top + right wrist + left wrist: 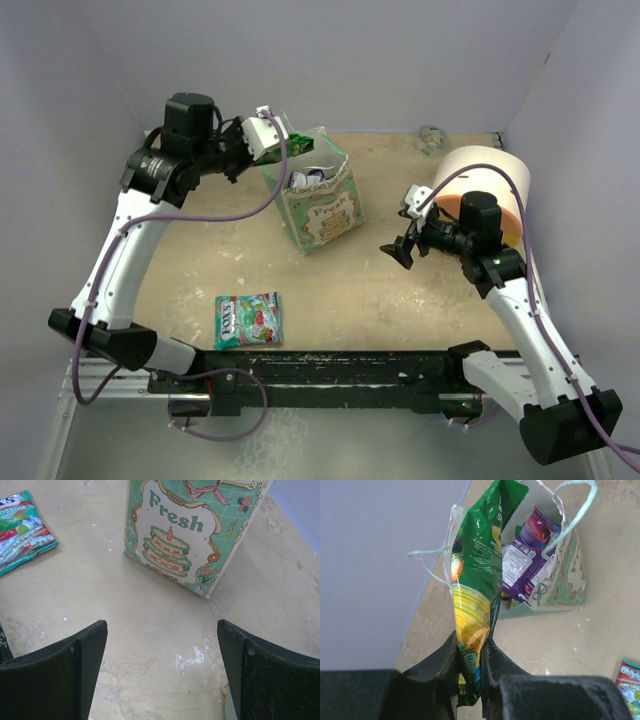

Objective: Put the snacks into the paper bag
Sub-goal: Place the snack in the paper bag.

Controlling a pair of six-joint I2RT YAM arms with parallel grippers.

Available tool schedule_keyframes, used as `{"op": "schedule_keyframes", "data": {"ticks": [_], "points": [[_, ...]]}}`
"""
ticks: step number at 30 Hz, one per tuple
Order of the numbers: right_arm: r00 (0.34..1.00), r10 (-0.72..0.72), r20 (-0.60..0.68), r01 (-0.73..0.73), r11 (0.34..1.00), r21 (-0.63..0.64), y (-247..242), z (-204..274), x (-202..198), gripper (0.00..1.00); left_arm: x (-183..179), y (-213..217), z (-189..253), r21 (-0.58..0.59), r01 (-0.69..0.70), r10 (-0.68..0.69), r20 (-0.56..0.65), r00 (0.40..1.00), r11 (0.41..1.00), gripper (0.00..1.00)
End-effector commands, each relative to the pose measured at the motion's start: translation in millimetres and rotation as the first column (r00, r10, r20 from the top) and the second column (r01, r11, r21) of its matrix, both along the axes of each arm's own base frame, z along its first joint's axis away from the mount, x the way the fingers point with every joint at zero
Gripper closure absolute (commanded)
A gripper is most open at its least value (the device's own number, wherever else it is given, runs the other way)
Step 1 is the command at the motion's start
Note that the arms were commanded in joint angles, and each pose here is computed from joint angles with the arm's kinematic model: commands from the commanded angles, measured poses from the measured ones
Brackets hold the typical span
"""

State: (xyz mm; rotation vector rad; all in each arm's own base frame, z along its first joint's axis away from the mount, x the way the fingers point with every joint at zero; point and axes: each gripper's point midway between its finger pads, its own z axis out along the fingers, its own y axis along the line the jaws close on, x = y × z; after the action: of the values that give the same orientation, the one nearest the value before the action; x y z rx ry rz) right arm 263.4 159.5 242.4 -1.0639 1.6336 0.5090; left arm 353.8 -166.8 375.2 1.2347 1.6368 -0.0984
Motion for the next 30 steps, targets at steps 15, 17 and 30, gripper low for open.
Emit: {"op": "schedule_keyframes", "data": {"ticks": [15, 17, 30], "points": [[0.998, 0.011, 0.06, -0.013, 0.999, 0.033, -1.4, 14.6, -0.6, 0.07, 34.9, -48.9, 5.3, 0.04, 0.265, -0.264, -0.02, 0.964, 0.963, 1.0], [0.998, 0.011, 0.058, -0.013, 0.999, 0.032, -1.2, 13.1, -0.3, 0.07, 36.4, -52.8, -0.5, 0.03, 0.277, -0.276, -0.043, 0.96, 0.96, 1.0], [0.998, 0.007, 0.058, -0.009, 0.999, 0.032, -2.1, 13.3, 0.3, 0.07, 70.6, -83.9, -20.3, -0.124, 0.248, -0.263, -0.119, 0.957, 0.961, 1.0]]}}
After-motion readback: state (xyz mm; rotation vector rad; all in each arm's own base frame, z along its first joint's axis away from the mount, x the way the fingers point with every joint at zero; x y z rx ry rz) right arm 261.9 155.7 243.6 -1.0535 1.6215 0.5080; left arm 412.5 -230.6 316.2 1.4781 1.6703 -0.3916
